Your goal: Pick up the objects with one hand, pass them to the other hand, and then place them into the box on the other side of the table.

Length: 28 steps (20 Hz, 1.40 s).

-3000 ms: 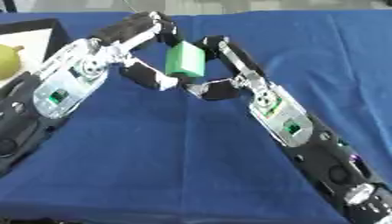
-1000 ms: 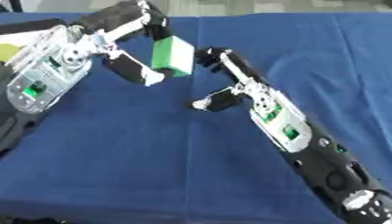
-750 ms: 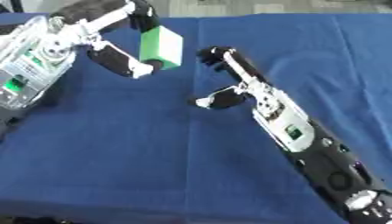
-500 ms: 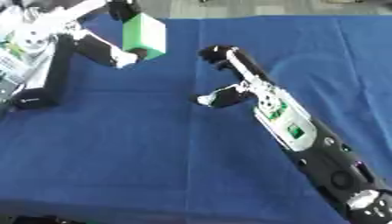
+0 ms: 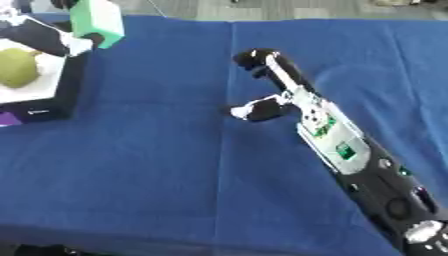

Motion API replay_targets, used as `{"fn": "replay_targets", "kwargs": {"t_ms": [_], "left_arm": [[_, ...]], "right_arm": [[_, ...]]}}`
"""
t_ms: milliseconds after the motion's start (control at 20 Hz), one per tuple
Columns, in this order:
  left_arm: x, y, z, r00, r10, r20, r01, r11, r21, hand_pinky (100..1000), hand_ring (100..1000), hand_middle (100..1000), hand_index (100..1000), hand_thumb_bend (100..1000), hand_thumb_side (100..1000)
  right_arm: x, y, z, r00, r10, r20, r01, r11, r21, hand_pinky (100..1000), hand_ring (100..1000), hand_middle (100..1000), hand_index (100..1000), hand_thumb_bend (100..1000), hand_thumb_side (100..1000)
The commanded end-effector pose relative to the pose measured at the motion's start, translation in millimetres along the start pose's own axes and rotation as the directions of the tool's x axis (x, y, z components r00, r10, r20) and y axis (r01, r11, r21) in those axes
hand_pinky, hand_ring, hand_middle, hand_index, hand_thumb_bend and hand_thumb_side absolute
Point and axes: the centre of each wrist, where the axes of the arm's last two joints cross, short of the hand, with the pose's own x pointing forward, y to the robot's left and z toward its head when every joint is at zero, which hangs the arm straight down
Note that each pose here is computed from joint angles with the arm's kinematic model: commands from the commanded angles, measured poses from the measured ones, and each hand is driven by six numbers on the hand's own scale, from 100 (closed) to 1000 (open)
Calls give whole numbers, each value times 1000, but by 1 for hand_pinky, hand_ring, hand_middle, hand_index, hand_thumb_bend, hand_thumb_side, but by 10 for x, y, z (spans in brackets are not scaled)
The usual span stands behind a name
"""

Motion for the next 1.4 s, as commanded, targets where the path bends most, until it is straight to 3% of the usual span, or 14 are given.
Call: {"fn": "replay_targets", "kwargs": {"t_ms": [50,400,850,1400], "left_arm": [[-208,192,88,997,-30,-74,33,999,40,659,600,487,412,216,100],[-614,197,200,976,-39,-216,51,997,50,658,600,487,413,226,100],[-1151,116,264,910,-17,-414,54,996,77,661,602,490,417,218,100],[-1499,-132,226,852,-53,-521,97,994,57,661,605,495,437,215,105]], "right_arm": [[84,-139,-10,999,18,35,-17,1000,-26,743,786,721,788,656,100],[140,-182,-5,998,18,53,-16,999,-39,743,785,721,786,657,100],[232,-224,5,996,10,85,-5,998,-55,742,784,721,785,658,100],[337,-268,3,993,9,122,-1,998,-63,743,784,713,786,658,100]]}}
